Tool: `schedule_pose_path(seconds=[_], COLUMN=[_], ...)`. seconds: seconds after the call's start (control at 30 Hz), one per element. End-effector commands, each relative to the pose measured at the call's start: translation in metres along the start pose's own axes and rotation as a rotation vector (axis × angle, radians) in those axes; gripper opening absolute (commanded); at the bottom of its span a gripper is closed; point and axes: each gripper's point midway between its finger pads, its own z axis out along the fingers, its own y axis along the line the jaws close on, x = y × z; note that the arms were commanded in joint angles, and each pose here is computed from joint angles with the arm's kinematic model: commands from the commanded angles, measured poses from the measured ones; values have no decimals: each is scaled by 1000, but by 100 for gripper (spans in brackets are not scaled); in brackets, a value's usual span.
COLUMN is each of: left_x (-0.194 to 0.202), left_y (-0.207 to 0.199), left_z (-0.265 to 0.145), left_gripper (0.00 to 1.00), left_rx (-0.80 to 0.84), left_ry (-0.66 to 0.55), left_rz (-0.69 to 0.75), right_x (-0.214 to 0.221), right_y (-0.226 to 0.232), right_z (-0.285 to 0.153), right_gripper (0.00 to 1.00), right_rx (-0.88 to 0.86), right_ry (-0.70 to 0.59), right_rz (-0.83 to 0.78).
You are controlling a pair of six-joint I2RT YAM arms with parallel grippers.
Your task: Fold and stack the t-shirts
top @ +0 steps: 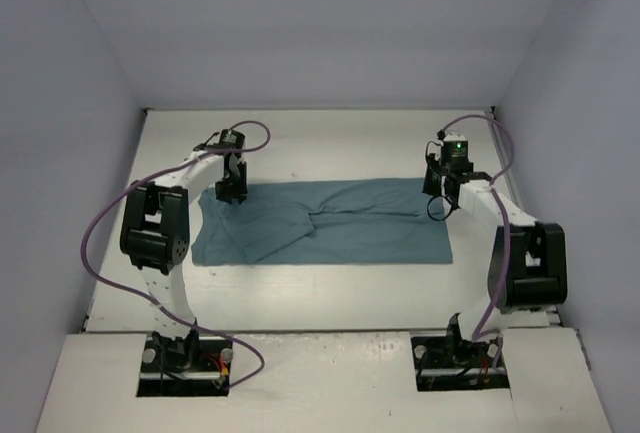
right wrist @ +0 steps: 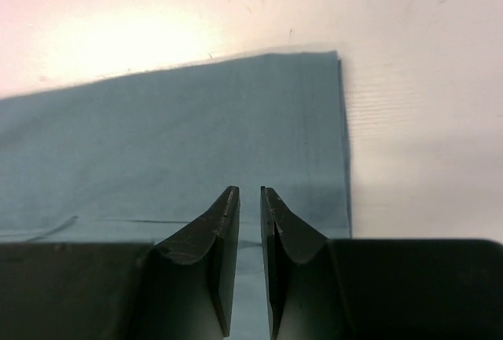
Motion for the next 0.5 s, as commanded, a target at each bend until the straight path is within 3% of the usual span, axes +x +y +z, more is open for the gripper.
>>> schedule_pose_path(seconds=[0.0, 0.2, 0.47], left_x=[-16, -18, -18], left_y=[18, 31, 49], left_z=[2, 11, 29], left_gripper=[27, 27, 26], left_rx=[-52, -75, -94], left_ry=[-44, -27, 8], left_rz=[-62, -79, -99], right_x=[13, 30, 50], right_y=[2, -12, -53], right_z=[27, 50, 45], right_gripper=[15, 15, 16], right_rx=[-14, 34, 143], right_ry=[35, 86, 126], right_rz=[-6, 20, 119])
